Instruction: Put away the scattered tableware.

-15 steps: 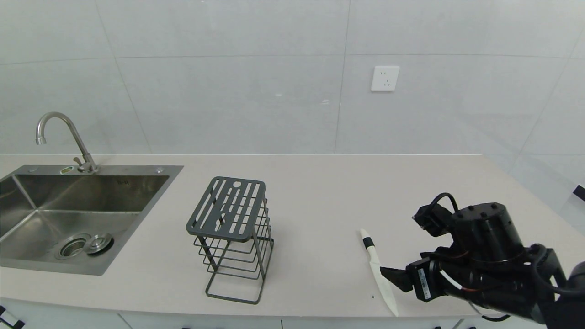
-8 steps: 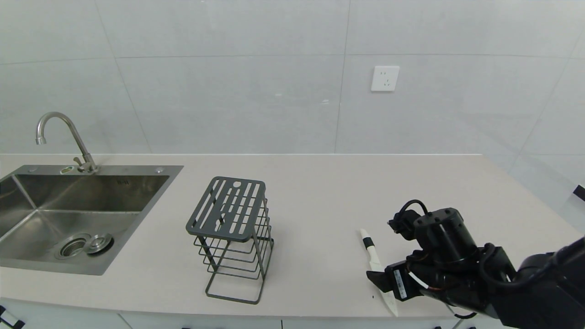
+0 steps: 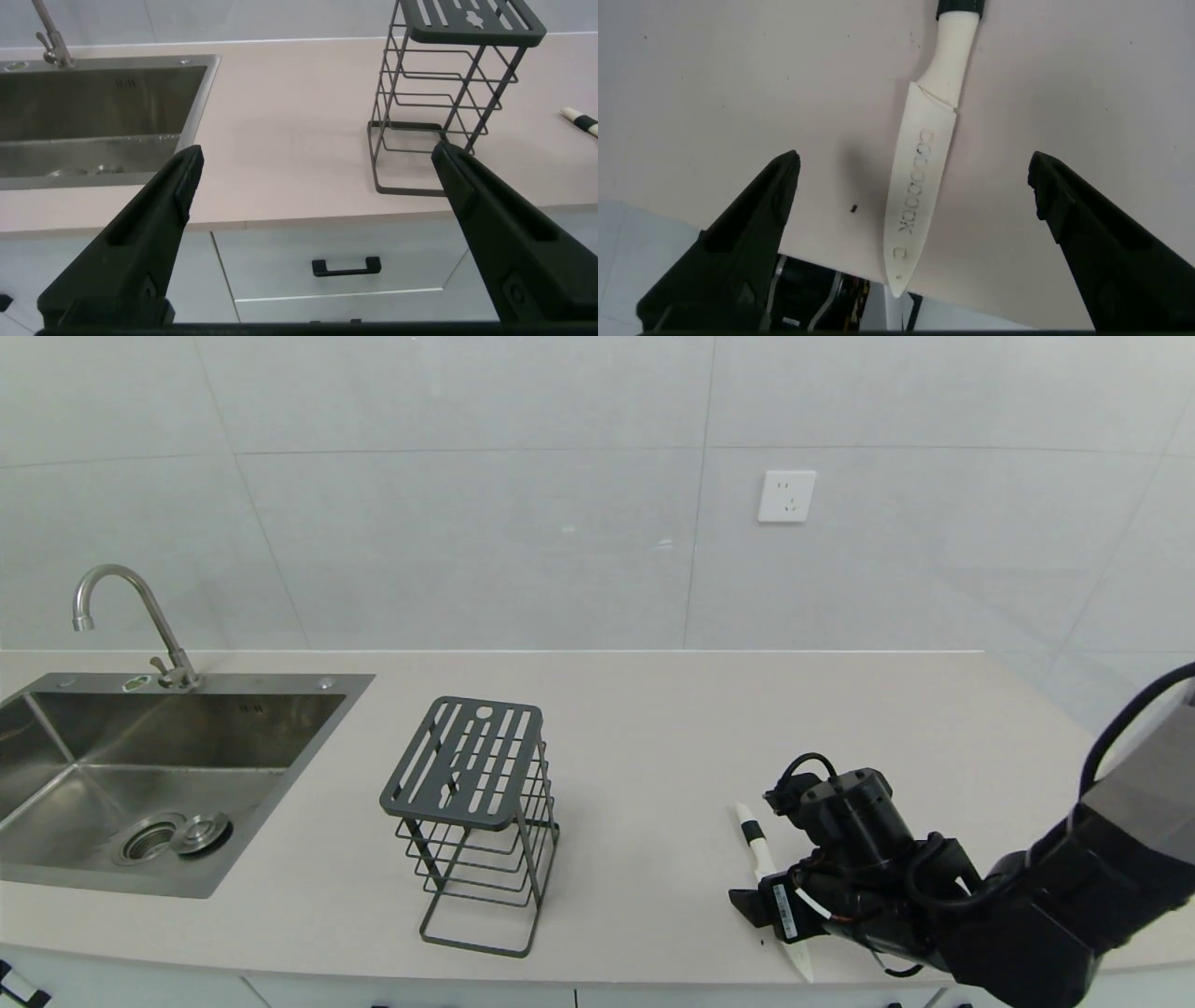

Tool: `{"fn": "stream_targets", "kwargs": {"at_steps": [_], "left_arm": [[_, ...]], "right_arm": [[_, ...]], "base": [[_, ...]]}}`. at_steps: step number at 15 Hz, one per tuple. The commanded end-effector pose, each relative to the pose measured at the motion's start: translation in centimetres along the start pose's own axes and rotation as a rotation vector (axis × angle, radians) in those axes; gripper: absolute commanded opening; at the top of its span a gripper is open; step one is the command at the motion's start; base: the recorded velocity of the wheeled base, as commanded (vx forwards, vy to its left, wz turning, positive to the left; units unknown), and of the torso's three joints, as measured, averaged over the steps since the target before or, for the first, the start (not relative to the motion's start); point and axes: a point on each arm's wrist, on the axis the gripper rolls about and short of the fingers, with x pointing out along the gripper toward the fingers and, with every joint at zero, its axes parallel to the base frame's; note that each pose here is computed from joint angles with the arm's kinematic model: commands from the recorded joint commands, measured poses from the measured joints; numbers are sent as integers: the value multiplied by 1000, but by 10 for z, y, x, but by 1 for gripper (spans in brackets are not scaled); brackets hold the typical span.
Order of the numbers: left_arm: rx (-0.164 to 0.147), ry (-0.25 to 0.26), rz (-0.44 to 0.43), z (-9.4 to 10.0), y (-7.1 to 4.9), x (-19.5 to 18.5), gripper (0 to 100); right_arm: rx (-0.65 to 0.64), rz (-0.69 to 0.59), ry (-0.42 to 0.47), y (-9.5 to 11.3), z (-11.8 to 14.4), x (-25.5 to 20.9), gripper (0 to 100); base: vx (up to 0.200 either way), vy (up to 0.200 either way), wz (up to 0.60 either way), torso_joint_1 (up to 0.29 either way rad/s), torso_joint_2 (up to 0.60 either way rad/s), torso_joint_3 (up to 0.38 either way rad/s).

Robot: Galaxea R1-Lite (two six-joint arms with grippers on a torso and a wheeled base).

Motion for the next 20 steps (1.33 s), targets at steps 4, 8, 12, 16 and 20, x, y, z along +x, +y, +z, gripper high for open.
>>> {"fn": "stream_targets", "kwargs": {"at_steps": [4, 8, 12, 16, 20], "left_arm": [[0, -1, 0, 0, 0, 0, 100], [0, -1, 0, 0, 0, 0, 100], [0, -1, 0, 0, 0, 0, 100], [0, -1, 0, 0, 0, 0, 100], [0, -1, 0, 0, 0, 0, 100]], "right_arm": [[6, -20, 23, -4, -1, 23, 100], [0, -14, 20, -1, -1, 24, 100], [6, -14, 1, -1, 6, 30, 100], [-7, -20, 27, -1, 0, 35, 100], [-16, -38, 79, -4, -12, 40, 0]], "base": [[0, 0, 0, 0, 0, 0], [0, 0, 0, 0, 0, 0], [0, 0, 0, 0, 0, 0], [0, 0, 0, 0, 0, 0], [0, 0, 0, 0, 0, 0]]}}
